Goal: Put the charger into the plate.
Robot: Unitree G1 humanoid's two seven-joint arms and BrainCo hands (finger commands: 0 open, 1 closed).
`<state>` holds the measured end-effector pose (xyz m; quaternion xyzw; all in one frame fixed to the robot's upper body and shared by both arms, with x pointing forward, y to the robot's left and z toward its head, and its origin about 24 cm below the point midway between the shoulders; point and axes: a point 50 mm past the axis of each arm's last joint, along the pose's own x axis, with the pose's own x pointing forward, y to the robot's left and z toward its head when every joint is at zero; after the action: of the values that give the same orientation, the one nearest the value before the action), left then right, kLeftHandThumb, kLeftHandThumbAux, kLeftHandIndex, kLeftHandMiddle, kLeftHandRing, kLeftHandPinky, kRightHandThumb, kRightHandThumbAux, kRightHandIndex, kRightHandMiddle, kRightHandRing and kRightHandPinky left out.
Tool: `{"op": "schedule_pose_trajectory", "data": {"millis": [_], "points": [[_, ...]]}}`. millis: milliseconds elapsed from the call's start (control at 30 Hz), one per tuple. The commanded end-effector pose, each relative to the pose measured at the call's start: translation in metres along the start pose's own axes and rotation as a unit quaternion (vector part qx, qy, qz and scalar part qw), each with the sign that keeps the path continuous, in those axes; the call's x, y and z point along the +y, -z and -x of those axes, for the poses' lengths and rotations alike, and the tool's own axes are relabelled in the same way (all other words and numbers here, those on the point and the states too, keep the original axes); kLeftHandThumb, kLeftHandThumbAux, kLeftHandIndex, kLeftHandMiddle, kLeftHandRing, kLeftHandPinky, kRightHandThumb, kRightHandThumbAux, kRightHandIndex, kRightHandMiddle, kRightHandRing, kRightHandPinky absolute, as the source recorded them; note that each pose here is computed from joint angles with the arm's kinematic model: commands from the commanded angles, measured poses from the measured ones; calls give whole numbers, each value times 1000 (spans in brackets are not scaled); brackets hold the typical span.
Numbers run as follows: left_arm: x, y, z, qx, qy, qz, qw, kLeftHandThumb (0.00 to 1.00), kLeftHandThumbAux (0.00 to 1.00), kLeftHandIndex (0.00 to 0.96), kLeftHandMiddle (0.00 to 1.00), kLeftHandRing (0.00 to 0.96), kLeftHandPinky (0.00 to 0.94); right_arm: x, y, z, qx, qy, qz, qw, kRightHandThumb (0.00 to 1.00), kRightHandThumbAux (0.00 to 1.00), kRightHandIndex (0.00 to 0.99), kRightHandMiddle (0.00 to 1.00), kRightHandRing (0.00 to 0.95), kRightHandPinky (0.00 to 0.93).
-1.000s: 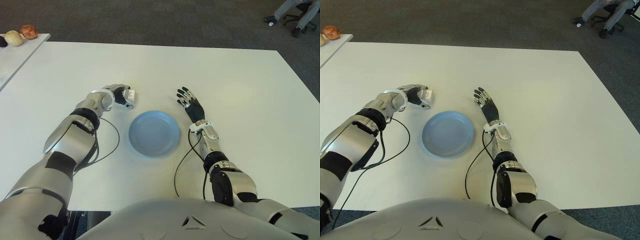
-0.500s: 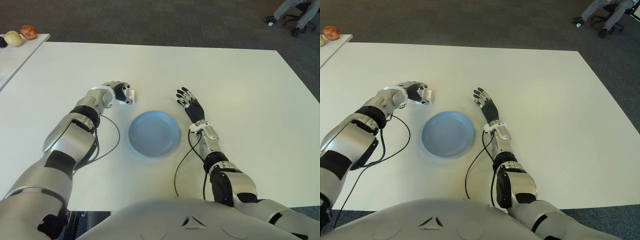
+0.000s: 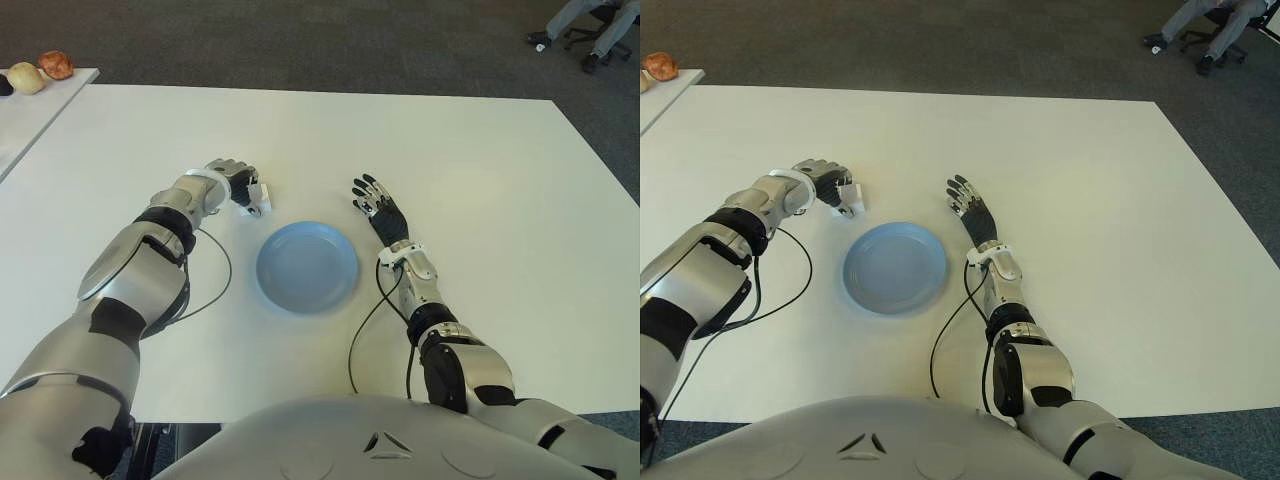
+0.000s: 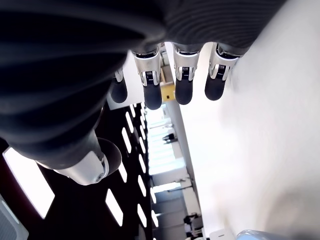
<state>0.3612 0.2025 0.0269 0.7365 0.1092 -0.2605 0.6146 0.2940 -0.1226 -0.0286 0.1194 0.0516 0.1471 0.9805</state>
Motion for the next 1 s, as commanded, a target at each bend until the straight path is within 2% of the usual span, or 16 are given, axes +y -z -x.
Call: {"op": "schedule_pose_trajectory", "data": {"millis": [33,233,600,1000], "points": [[-32,7,6,-4,35,-43,998,837,666,387,541,646,579,-5,46,34,102,31,-43,993,0,676,74,126,74,15],[-34,8,8,-13,23,-60,998,843,664,397,552,671,596,-4,46,34,100,30,-41,994,0,677,76,128,77,23],[-35,9,10,-26,-2,-76,997,850,663,411,547,760,726,-5,45,34,97,34,-44,994,0,663,84,139,87,11],[-35,8,12,-43,-21,-97,994,850,666,406,533,784,756,-5,45,33,95,36,-45,994,0,596,94,154,98,18]]}}
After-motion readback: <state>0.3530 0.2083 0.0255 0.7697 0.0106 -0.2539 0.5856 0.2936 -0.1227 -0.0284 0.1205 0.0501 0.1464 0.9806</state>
